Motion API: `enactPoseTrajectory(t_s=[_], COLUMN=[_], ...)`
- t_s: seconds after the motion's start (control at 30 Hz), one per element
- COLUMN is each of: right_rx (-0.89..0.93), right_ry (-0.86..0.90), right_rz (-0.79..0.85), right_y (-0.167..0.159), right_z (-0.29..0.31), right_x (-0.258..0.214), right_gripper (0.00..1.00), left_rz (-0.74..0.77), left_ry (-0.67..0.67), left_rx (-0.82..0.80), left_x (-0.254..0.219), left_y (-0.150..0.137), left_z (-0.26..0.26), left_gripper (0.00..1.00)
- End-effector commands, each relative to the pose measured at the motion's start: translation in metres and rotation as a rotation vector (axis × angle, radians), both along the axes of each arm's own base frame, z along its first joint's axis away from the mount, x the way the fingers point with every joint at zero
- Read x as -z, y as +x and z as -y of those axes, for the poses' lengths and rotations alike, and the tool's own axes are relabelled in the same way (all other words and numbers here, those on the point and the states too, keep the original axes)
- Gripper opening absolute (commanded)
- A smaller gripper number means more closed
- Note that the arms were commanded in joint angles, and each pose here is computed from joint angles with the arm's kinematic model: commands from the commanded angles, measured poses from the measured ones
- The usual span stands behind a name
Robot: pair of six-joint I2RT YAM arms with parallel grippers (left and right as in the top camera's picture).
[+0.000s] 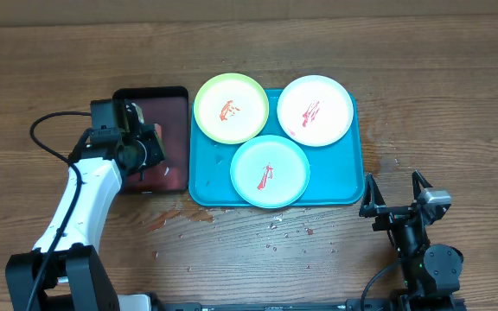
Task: Clean dirty plates on tray and stack at the side
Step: 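Lift the sponge with the left gripper above the black tray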
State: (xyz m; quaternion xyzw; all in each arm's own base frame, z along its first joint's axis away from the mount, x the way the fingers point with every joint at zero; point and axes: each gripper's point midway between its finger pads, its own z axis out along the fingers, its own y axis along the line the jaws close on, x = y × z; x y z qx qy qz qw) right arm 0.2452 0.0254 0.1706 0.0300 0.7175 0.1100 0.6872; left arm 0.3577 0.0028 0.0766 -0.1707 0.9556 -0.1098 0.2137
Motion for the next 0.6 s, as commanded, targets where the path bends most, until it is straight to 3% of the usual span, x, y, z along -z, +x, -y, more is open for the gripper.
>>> enactPoseTrajectory(t_s=[0.0,0.57], right_rx=[0.012,0.012], right_ry=[-0.005,-0.005], right_rz=[0.005,0.005], right_y=[0.0004,0.0004], right_z=[0.0026,0.0026], right_x=[0.0016,0.0016], right_gripper=[1.00,1.00], left_rz=[0.038,0.026], left_ry=[-0.078,-0.109], left_rx=[0.003,0.019], left_x=[-0.0137,-0.0139], left_y=[0.0066,0.0032], left_z=[0.0124,0.0183], left_gripper=[0.04,0.04])
